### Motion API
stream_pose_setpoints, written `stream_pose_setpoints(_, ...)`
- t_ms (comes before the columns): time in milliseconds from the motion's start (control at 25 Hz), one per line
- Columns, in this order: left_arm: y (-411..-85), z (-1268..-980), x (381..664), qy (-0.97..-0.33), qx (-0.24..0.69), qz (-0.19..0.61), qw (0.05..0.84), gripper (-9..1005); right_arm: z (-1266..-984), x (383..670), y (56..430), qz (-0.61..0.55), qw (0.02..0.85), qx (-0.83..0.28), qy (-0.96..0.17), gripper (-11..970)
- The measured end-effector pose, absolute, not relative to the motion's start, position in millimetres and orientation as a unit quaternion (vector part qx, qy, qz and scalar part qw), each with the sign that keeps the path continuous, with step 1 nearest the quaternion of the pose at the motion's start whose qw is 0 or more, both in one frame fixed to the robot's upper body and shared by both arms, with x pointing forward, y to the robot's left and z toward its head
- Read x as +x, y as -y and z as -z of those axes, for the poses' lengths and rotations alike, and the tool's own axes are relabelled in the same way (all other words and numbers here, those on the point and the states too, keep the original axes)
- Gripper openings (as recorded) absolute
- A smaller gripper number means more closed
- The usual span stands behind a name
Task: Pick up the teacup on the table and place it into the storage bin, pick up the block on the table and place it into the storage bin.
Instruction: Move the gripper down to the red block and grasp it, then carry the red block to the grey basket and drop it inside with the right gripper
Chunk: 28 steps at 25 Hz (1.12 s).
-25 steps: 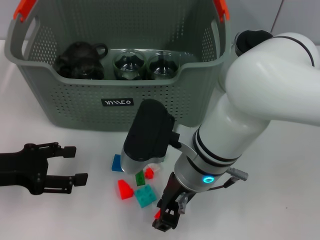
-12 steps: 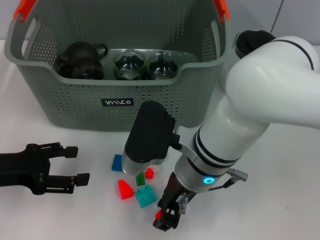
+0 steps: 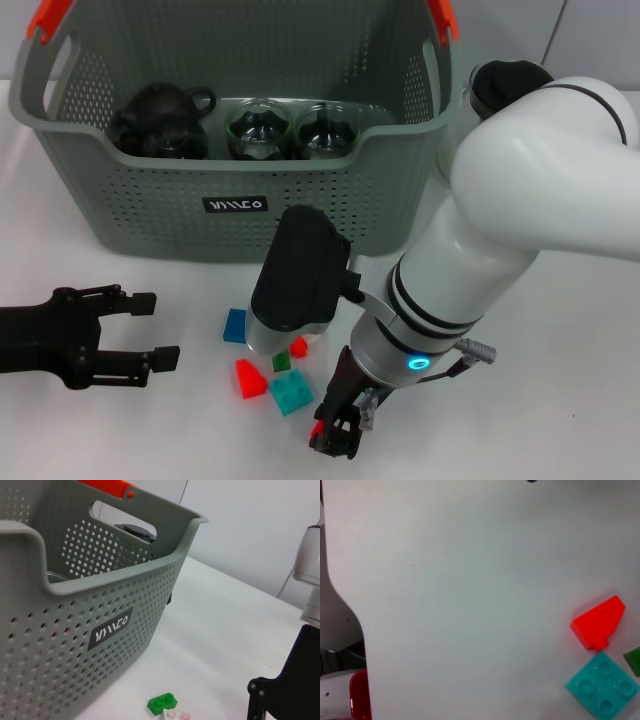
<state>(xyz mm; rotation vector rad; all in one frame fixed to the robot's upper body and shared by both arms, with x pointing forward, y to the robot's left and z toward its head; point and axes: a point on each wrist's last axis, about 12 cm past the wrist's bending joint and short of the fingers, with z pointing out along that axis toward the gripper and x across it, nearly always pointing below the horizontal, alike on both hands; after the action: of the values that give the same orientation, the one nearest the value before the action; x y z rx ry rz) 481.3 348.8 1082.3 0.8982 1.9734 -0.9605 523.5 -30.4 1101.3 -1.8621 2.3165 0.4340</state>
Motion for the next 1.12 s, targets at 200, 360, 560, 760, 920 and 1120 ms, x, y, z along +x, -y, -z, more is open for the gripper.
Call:
stream_pose_setpoints(200,-349,-1082,481,-0.771,0.351,0.375,0.376,890,-1101,523,30,-0.142,0.068,-0.621,-0.768,295)
stream_pose_setpoints(360,-349,-1082,481,-0.771,0.351,0.375,0.375,890,-1102,522,29,-0.143,0.069,-0.621,-0.767,204)
stream_pose_setpoints(560,-349,-1083,481,-0.77,0.352,0.376,0.375,891,-1107,523,29,-0.146,0.077,-0.623,-0.765,204)
stream_pose_setpoints(760,-350,-1084,481,-0.771,0.351,0.377,0.374,891,-1120,524,27,-0.147,0.088,-0.624,-0.762,204)
stream_pose_setpoints(920,-351,-1084,480,-0.772,0.35,0.377,0.374,891,-1147,535,32,-0.157,0.117,-0.612,-0.766,203)
stream_pose_setpoints(1120,-354,-1084,477,-0.773,0.342,0.376,0.38,891,-1200,555,45,-0.185,0.176,-0.59,-0.766,203)
